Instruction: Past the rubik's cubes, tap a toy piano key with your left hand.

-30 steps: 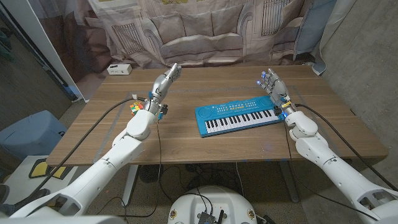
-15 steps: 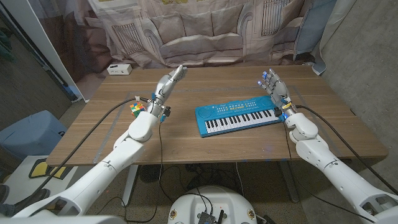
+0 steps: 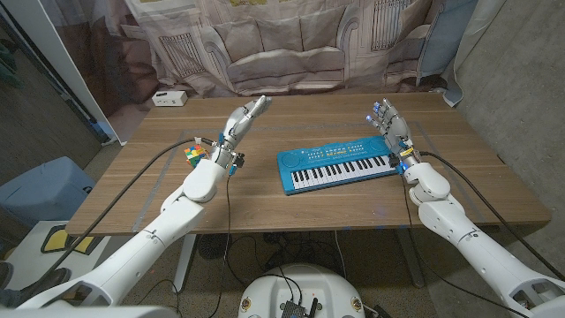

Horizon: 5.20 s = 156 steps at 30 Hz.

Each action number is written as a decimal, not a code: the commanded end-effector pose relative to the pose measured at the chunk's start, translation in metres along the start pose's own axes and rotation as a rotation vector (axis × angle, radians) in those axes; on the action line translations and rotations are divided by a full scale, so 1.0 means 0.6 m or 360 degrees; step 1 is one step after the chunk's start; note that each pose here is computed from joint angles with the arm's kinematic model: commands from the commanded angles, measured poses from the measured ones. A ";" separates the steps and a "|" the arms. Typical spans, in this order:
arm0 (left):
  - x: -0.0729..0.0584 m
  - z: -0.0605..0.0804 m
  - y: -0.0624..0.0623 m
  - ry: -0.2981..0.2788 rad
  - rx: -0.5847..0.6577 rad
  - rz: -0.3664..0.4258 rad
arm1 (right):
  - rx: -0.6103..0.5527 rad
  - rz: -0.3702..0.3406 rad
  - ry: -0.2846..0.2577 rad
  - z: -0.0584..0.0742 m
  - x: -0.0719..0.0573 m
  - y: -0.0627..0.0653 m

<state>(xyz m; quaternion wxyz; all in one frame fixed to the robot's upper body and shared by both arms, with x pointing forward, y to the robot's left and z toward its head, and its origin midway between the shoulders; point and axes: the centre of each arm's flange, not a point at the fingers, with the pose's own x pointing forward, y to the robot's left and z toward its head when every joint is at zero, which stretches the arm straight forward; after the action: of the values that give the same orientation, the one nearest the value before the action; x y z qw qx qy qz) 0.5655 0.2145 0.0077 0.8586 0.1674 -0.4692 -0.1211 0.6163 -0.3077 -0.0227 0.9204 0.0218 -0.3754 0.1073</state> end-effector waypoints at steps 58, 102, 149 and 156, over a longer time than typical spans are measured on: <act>-0.015 0.086 -0.067 -0.0370 0.0528 -0.0346 | -0.0027 -0.0140 -0.0038 0.020 -0.062 0.007; 0.006 0.181 -0.100 -0.0458 0.1333 -0.0615 | -0.0032 -0.0177 -0.0092 0.031 -0.079 0.003; 0.070 0.219 -0.164 -0.0264 0.1825 -0.1087 | -0.0009 -0.0206 -0.0094 0.027 -0.089 -0.013; 0.081 0.219 -0.172 -0.0214 0.1848 -0.1204 | -0.0015 -0.0204 -0.0093 0.028 -0.089 -0.014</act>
<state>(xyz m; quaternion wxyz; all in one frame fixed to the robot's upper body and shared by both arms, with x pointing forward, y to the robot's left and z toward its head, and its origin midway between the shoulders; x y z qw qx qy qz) 0.4666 0.0875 0.0683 0.5136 0.6998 -0.4813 -0.1220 0.5704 -0.3257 -0.0467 0.9138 0.0432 -0.4010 0.0474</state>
